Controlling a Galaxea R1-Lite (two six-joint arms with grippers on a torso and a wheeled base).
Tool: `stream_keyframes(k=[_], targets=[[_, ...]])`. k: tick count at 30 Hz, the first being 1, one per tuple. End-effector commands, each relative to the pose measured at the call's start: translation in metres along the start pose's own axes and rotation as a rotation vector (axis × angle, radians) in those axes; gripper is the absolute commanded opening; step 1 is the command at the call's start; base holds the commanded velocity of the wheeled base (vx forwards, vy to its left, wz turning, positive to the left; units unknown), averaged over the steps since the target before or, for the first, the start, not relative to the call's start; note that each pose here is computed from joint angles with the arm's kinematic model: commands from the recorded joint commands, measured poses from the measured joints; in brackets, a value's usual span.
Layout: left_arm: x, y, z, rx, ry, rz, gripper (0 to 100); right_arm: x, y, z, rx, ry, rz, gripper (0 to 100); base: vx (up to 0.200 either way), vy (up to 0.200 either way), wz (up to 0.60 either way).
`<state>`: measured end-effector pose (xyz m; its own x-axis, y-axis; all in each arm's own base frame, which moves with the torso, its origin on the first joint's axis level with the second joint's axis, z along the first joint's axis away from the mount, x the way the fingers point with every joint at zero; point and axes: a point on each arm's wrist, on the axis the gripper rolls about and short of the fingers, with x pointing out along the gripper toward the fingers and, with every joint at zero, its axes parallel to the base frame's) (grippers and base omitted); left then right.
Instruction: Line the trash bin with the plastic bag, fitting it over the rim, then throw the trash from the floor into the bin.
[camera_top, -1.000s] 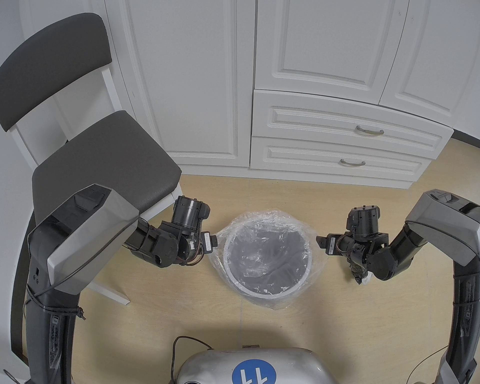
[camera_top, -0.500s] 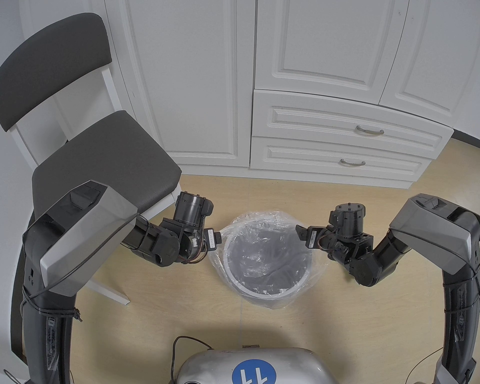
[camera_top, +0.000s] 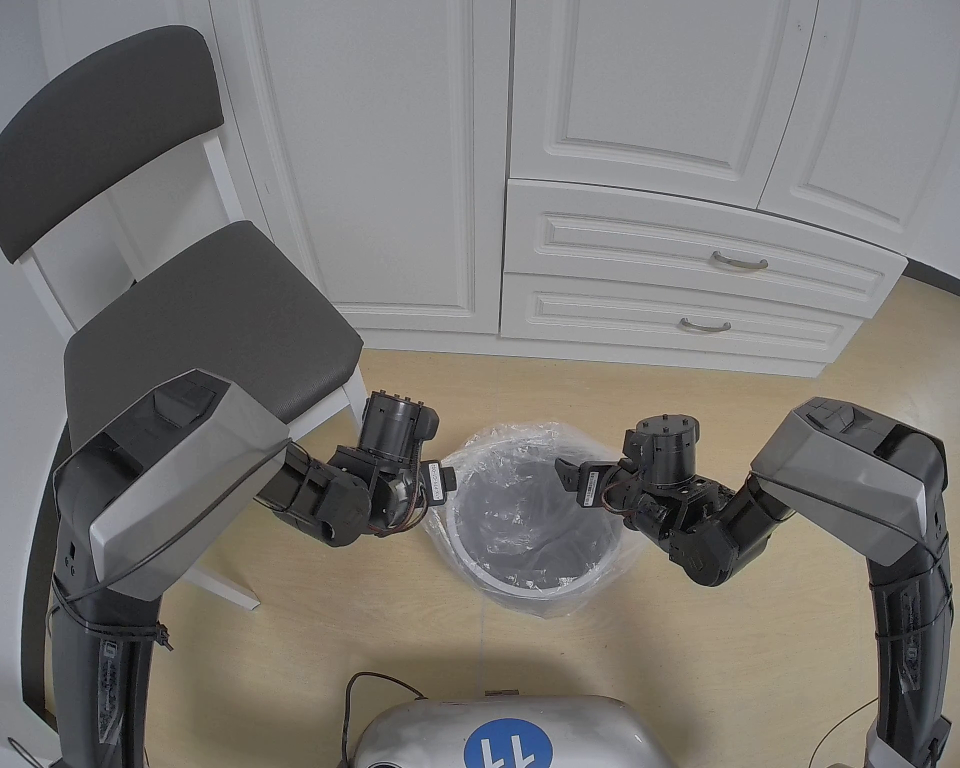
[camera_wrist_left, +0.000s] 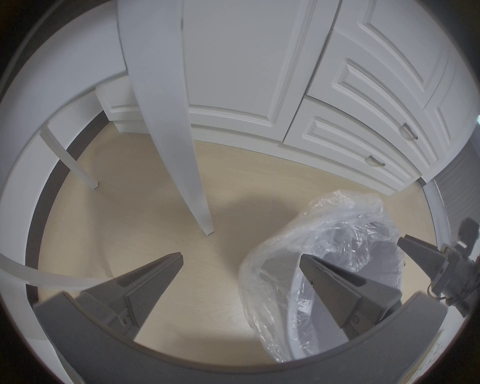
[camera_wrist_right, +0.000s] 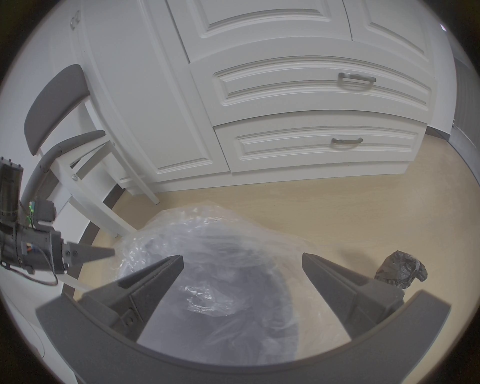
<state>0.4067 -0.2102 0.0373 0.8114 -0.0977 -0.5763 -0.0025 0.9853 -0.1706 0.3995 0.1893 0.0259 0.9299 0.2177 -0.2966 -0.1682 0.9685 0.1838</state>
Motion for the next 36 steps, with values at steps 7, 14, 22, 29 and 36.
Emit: stream_keyframes(k=[7,14,22,29,36], targets=[[0.002,-0.010,-0.009,0.010,-0.004,-0.017,100,0.018,0.003,-0.012,-0.010,0.003,0.001,100,0.000,0.000,0.00],[0.003,-0.010,-0.008,0.003,-0.022,-0.024,100,0.039,0.002,-0.011,0.016,-0.061,-0.040,100,0.000,0.000,0.00],[0.003,-0.009,-0.006,0.000,-0.027,-0.022,100,0.048,0.007,0.011,0.130,-0.155,-0.049,100,0.000,0.000,0.00],[0.007,-0.009,-0.003,-0.019,-0.052,-0.030,100,0.059,0.003,0.001,0.139,-0.150,-0.058,100,0.000,0.000,0.00],[0.023,-0.005,-0.004,-0.045,-0.097,-0.035,100,0.067,-0.007,0.001,0.177,-0.164,-0.074,100,0.000,0.000,0.00]])
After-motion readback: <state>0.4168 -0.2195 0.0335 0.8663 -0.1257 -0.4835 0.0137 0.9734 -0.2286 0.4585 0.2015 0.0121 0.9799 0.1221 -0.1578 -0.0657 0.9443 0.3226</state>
